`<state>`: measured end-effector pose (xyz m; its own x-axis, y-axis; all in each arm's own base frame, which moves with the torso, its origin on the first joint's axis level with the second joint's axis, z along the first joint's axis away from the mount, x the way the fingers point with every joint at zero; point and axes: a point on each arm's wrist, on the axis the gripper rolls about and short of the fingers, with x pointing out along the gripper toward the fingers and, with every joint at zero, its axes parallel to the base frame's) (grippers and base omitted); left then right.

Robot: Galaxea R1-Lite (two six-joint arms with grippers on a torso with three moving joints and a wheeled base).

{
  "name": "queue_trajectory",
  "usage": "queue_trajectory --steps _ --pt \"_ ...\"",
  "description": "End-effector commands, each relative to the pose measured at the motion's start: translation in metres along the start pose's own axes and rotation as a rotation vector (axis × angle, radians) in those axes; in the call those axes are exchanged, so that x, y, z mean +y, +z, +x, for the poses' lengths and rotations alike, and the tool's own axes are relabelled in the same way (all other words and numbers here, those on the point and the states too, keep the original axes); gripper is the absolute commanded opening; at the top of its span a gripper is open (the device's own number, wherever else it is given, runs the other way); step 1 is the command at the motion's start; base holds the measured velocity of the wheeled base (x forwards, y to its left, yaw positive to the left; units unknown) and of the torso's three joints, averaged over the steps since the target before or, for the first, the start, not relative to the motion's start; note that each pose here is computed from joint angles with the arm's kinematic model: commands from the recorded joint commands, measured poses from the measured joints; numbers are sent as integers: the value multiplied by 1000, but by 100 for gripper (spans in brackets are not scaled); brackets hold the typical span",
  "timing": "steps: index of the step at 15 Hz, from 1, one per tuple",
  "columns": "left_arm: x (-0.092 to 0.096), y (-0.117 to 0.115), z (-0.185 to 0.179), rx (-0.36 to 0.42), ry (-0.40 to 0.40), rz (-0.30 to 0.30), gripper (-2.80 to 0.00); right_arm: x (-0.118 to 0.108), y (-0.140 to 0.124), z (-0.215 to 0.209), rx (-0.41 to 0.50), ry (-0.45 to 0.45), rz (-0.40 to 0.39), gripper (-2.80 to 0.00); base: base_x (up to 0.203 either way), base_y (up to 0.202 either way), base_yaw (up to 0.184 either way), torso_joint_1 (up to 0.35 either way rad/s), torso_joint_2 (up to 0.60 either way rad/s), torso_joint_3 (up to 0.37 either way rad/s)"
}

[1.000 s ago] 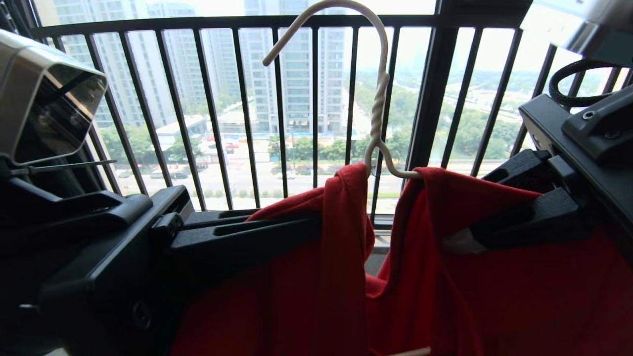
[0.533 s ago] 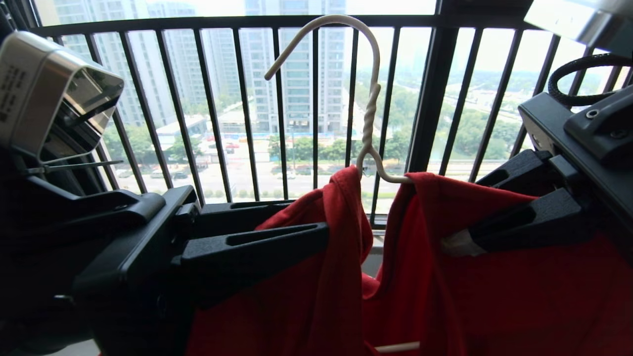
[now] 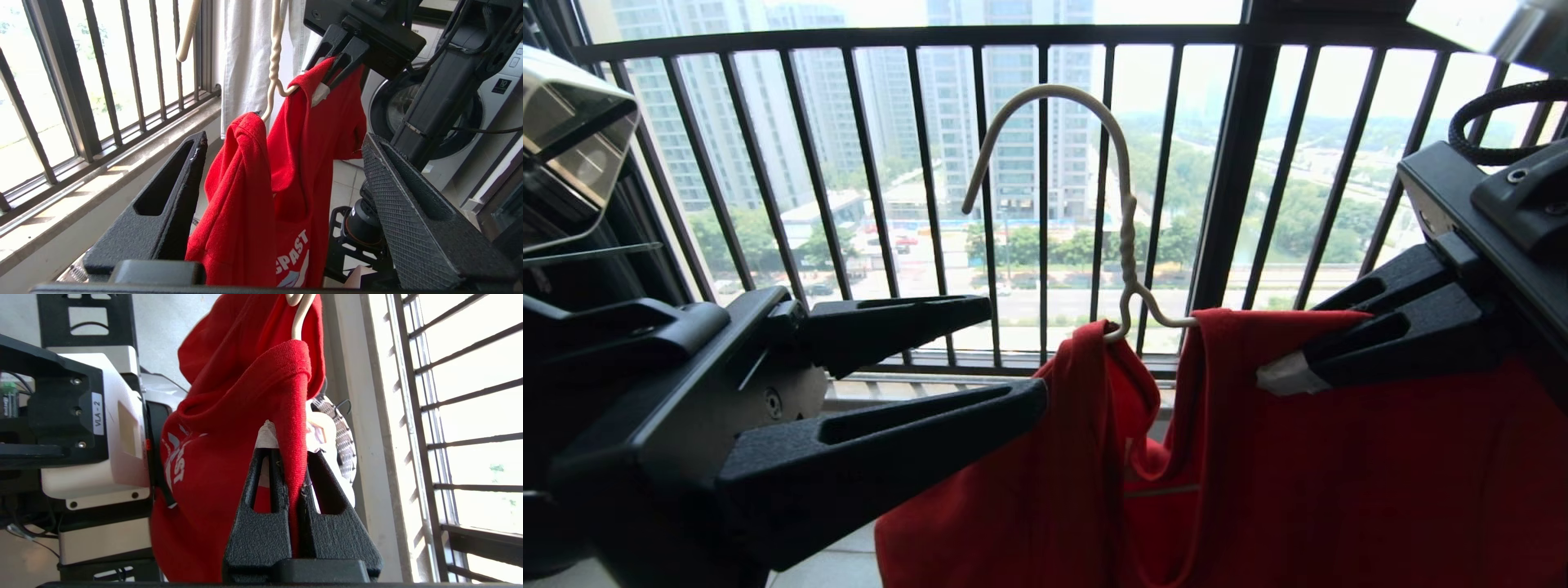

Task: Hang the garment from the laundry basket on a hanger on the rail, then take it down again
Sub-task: Hang the clothes on the clothes rack

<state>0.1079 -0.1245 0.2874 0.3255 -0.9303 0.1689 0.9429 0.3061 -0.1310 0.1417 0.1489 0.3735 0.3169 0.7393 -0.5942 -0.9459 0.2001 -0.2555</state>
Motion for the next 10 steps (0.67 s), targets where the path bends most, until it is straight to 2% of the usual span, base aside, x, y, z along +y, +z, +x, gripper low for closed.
queue_trajectory --steps 1,3,4,5,8,10 --pt "-6 13 -17 -16 22 29 0 1 -2 -9 -9 -17 1 -280 0 0 0 0 0 0" --pt "-8 19 -20 -4 30 27 0 0 -2 -10 -9 -21 8 -280 0 0 0 0 0 0" --pt "-7 19 -20 -6 42 29 -273 0 -3 -9 -6 -21 12 -280 0 0 0 0 0 0" --pt "-6 21 -21 -12 49 34 -280 -1 -3 -9 -5 -23 16 -280 0 0 0 0 0 0" --pt "-8 29 -28 -45 62 54 -280 -4 -4 -10 -5 -38 25 -280 0 0 0 0 0 0" --pt "-6 40 -31 -76 107 74 -280 -10 -5 -9 -15 -66 41 -280 0 0 0 0 0 0"
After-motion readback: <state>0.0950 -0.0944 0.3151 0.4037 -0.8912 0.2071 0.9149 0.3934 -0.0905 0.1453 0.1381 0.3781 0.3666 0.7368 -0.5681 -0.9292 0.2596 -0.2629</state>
